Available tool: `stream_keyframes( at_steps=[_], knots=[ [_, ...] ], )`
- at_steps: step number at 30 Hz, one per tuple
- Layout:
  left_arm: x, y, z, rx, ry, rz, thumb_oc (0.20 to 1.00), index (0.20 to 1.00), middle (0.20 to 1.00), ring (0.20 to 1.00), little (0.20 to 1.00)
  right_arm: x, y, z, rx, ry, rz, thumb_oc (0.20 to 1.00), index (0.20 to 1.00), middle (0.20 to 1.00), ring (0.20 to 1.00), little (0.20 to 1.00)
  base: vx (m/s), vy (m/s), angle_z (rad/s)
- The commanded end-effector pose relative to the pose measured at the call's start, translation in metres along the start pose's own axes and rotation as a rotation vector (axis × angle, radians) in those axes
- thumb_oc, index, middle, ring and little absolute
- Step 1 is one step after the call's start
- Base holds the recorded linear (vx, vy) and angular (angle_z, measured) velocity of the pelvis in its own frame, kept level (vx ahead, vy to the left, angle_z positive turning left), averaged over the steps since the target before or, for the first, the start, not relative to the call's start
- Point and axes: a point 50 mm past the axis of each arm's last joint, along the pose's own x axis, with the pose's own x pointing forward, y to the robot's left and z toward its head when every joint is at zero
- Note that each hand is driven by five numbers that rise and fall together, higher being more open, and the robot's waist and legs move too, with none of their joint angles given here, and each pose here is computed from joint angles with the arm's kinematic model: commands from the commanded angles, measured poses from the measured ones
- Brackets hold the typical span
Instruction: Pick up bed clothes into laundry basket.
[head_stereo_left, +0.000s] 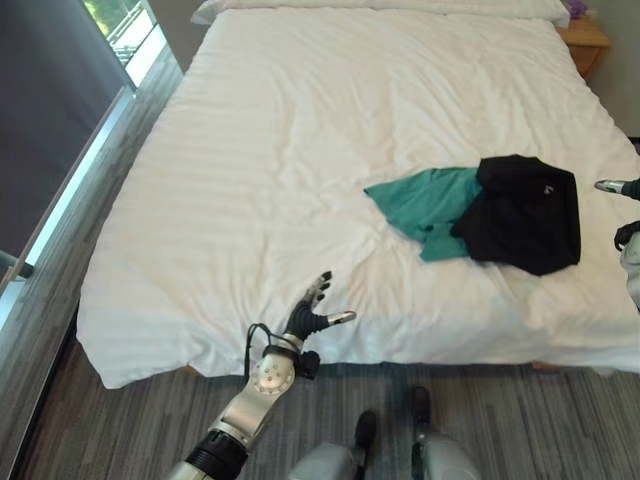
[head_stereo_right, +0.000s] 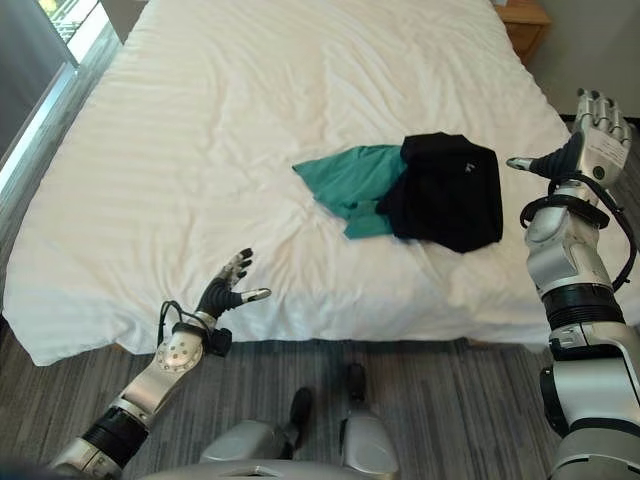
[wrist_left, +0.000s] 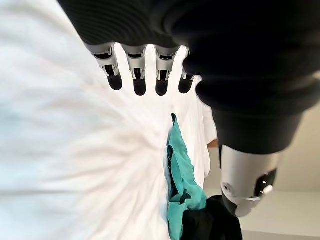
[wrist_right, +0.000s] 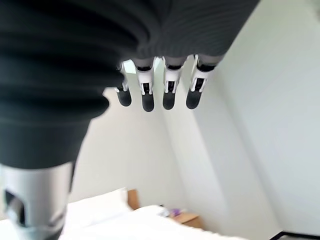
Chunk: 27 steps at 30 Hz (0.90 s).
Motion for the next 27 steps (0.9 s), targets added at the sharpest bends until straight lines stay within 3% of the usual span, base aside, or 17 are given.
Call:
stream_keyframes(
  at_steps=[1, 7, 14, 19, 22, 26, 27],
  knots=[
    [-0.004, -0.014, 0.013, -0.096, -0.088, -0.046, 1.0, 1.0, 1.0, 1.0, 1.0, 0.038, -0.046, 0.02, 0.003, -0.046, -0.115, 1.0, 1.0, 1.0, 1.0, 1.0, -0.04, -0.049, 0.06],
    [0.003, -0.015, 0.021, -0.137, -0.118, -0.038, 1.0, 1.0, 1.0, 1.0, 1.0, 0.046, -0.047, 0.035, 0.032, -0.055, -0.115, 1.0, 1.0, 1.0, 1.0, 1.0, -0.06, -0.032, 0.08],
    [0.006, -0.015, 0.019, -0.187, -0.101, -0.019, 1.0, 1.0, 1.0, 1.0, 1.0, 0.028, -0.01, 0.036, 0.061, -0.041, -0.023, 1.0, 1.0, 1.0, 1.0, 1.0, -0.02, -0.01, 0.02],
    [0.005, -0.016, 0.015, -0.198, -0.08, -0.016, 1.0, 1.0, 1.0, 1.0, 1.0, -0.013, 0.042, -0.004, -0.007, 0.077, 0.171, 1.0, 1.0, 1.0, 1.0, 1.0, -0.01, -0.007, 0.04],
    [0.002, -0.023, 0.009, -0.194, -0.054, -0.061, 1.0, 1.0, 1.0, 1.0, 1.0, -0.048, 0.069, -0.062, -0.136, 0.28, 0.345, 1.0, 1.0, 1.0, 1.0, 1.0, 0.0, -0.006, 0.07],
    [-0.001, -0.026, 0.005, -0.193, -0.035, -0.089, 1.0, 1.0, 1.0, 1.0, 1.0, -0.053, 0.061, -0.09, -0.171, 0.386, 0.373, 1.0, 1.0, 1.0, 1.0, 1.0, 0.0, -0.014, 0.16],
    [-0.003, -0.028, 0.002, -0.185, -0.019, -0.113, 1.0, 1.0, 1.0, 1.0, 1.0, -0.055, 0.049, -0.113, -0.193, 0.471, 0.384, 0.2, 0.2, 0.2, 0.2, 0.2, 0.01, -0.02, 0.08]
  ],
)
